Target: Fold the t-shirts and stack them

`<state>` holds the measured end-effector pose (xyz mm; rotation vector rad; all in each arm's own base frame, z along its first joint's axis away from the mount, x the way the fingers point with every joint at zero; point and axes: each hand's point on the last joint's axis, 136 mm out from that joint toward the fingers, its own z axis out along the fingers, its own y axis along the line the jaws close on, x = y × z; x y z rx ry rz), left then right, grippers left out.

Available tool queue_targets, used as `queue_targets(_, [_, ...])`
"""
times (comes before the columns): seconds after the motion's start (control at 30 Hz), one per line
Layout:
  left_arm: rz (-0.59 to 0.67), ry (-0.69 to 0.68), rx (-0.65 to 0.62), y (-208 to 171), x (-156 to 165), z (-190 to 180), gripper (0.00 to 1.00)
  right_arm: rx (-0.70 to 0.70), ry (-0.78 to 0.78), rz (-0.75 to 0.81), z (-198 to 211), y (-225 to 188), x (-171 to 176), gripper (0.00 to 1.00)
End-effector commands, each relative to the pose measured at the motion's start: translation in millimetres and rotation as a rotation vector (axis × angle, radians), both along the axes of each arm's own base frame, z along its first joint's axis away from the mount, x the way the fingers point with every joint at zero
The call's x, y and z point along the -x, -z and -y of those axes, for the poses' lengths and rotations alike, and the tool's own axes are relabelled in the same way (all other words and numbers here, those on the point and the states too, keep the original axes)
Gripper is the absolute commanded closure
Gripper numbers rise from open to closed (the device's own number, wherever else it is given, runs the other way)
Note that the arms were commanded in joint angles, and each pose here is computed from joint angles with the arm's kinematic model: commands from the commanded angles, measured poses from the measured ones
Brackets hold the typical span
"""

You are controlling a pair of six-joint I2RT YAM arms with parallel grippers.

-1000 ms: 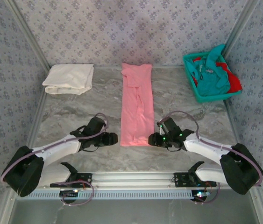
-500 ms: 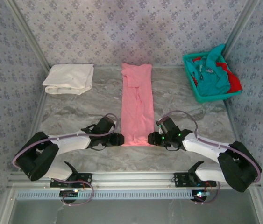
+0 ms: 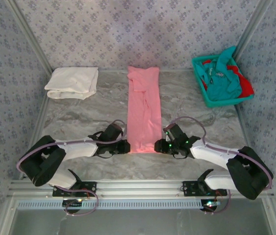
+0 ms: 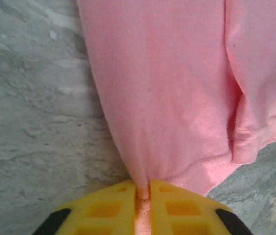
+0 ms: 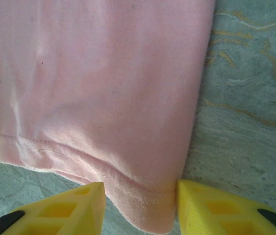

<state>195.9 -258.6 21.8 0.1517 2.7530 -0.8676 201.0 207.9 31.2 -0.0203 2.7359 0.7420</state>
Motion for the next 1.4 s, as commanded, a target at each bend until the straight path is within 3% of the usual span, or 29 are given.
queue_targets(0.0, [0.02,0.027,0.039,-8.4,-3.1,12.1,0.96,0.005,0.011,-0.006,-1.0,2.2,1.7,0.56])
queue_targets(0.33, [0.035,-0.013,-0.004,-7.3,1.3,-5.4,1.0,0.013,0.014,-0.023,-2.8,7.9,2.5,0.65])
queue_targets(0.67, [0.023,-0.028,-0.034,-4.7,12.0,-21.0,1.0,0.0,-0.015,-0.027,-6.0,1.0,9.3,1.0])
queue_targets(0.9, [-0.052,-0.03,-0.033,4.1,43.0,-36.8,1.0,-0.006,-0.052,-0.096,1.3,13.0,44.6,1.0])
queue_targets(1.07, [-0.025,0.006,-0.01,-13.7,57.3,-29.8,1.0,-0.036,-0.092,-0.077,-3.1,2.1,62.8,1.0])
queue_targets(1.23, [0.047,0.017,0.028,-53.0,40.1,-14.2,1.0,-0.039,-0.072,-0.022,-5.3,-28.9,45.6,1.0])
queue_targets(1.37, [0.095,-0.036,0.072,-85.4,6.8,-15.4,1.0,-0.046,-0.032,0.023,-4.1,-60.2,13.2,1.0])
